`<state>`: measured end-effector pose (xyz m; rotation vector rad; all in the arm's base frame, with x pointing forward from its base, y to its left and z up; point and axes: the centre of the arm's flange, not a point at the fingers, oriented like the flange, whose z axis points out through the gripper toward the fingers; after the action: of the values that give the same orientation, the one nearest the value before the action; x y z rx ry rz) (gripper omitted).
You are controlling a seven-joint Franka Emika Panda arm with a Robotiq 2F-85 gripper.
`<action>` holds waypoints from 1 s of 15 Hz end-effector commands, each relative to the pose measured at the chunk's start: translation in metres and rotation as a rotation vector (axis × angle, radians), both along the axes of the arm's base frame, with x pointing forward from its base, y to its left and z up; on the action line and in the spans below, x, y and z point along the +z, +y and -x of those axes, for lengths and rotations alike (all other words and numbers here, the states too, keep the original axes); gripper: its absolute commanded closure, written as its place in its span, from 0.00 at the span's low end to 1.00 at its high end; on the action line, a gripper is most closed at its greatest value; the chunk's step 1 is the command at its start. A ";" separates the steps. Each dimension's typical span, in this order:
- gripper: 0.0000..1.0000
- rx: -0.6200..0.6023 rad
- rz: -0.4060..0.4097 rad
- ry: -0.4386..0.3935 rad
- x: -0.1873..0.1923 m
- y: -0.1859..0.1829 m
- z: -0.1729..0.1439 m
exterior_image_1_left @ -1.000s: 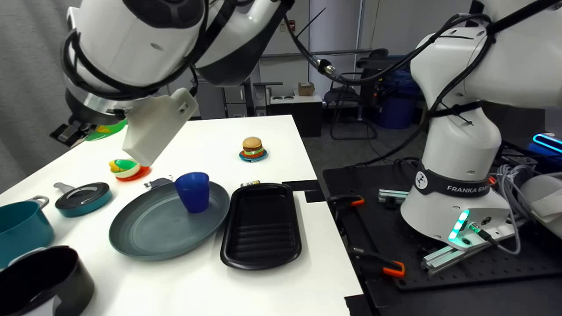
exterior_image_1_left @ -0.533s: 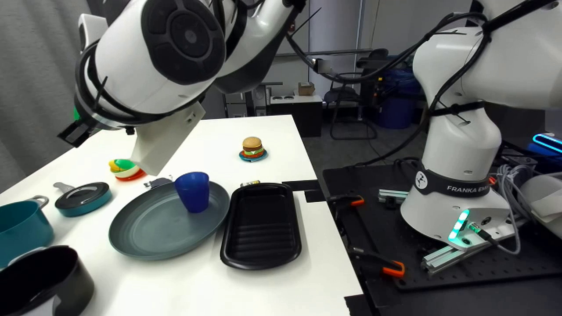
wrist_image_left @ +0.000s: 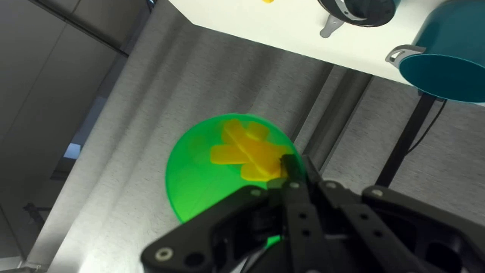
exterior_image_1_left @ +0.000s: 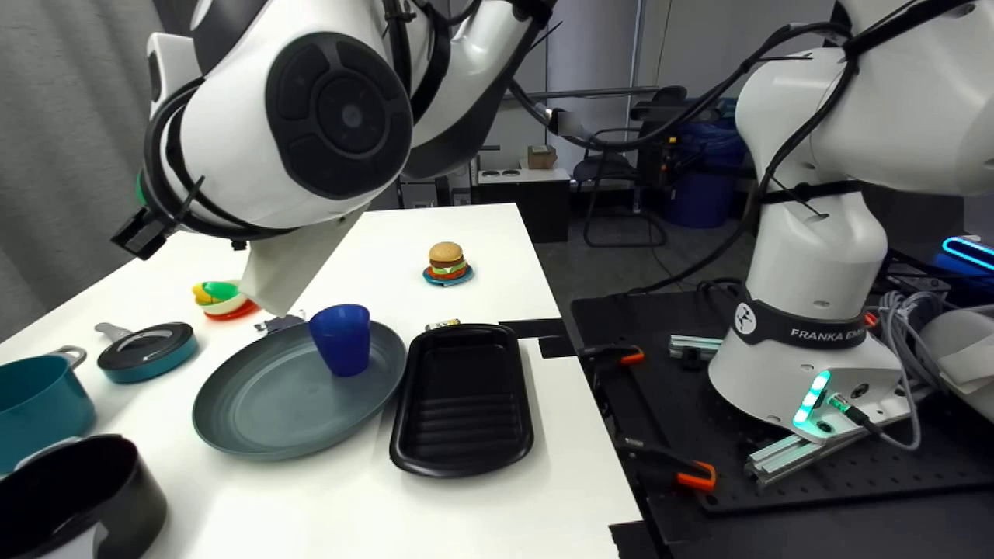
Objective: Put the fries in the green cup on the plate then place the green cup on the plate
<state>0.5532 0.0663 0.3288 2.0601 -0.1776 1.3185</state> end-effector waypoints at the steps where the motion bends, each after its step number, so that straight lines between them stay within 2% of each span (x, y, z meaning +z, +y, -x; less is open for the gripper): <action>1: 0.99 0.008 0.057 -0.084 0.007 -0.006 0.010; 15: 0.99 0.032 0.180 -0.229 0.016 -0.009 0.006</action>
<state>0.5570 0.0632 0.3405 1.8228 -0.1142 1.4657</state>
